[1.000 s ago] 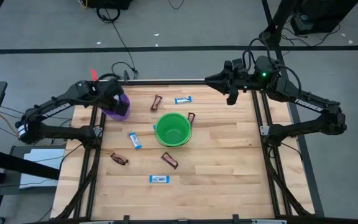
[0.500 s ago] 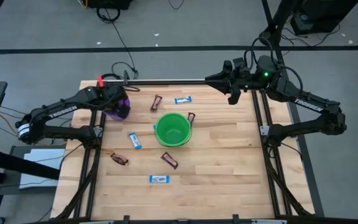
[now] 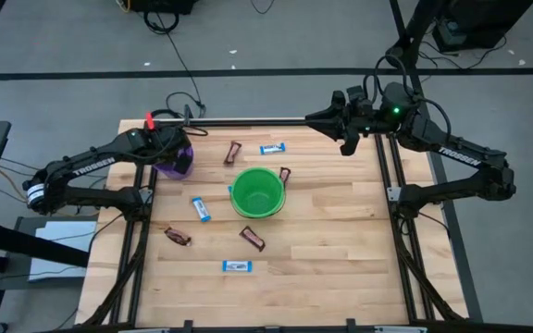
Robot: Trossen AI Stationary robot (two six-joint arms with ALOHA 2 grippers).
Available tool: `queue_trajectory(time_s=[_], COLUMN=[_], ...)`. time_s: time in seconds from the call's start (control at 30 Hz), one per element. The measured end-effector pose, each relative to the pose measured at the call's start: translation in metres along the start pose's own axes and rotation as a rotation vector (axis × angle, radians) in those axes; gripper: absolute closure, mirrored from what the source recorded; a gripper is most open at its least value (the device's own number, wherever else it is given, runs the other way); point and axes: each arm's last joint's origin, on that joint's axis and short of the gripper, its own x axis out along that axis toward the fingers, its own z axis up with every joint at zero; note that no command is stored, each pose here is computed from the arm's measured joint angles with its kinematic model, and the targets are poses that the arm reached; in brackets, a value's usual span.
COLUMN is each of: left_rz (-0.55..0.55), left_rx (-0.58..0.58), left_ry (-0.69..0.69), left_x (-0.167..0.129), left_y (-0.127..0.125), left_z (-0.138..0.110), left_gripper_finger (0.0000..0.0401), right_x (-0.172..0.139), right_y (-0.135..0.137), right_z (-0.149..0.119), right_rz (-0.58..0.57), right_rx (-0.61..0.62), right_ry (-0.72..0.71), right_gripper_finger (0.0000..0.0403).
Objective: Sort candy by brand, put in halloween buckets
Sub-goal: Put the white chocolate bar into the violet bucket, then put the black chocolate bar into the green bucket
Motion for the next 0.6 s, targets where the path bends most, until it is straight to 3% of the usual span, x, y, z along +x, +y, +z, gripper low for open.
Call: queue_trajectory(time_s=[0.17, 0.23, 0.33, 0.43, 0.6], left_rz=[-0.011, -0.063, -0.290, -0.538, -0.713], left_rx=[0.001, 0.022, 0.056, 0.055, -0.050], left_ry=[0.005, 0.011, -0.016, -0.155, -0.498], left_x=[0.000, 0.000, -0.005, -0.019, -0.052], left_y=[0.000, -0.003, -0.013, -0.024, -0.027], left_z=[0.000, 0.001, 0.011, 0.030, 0.066], left_gripper_finger=[0.0234, 0.0222, 0.0219, 0.0222, 0.0224], right_x=[0.000, 0.000, 0.000, 0.000, 0.000], right_y=[0.000, 0.000, 0.000, 0.000, 0.000], right_z=[0.000, 0.000, 0.000, 0.000, 0.000], right_rz=[0.000, 0.000, 0.000, 0.000, -0.001], right_rx=[-0.001, -0.001, -0.001, -0.001, -0.001], right_ry=[0.000, 0.000, 0.000, 0.000, 0.000], right_gripper_finger=[0.0297, 0.0297, 0.0297, 0.0297, 0.0297])
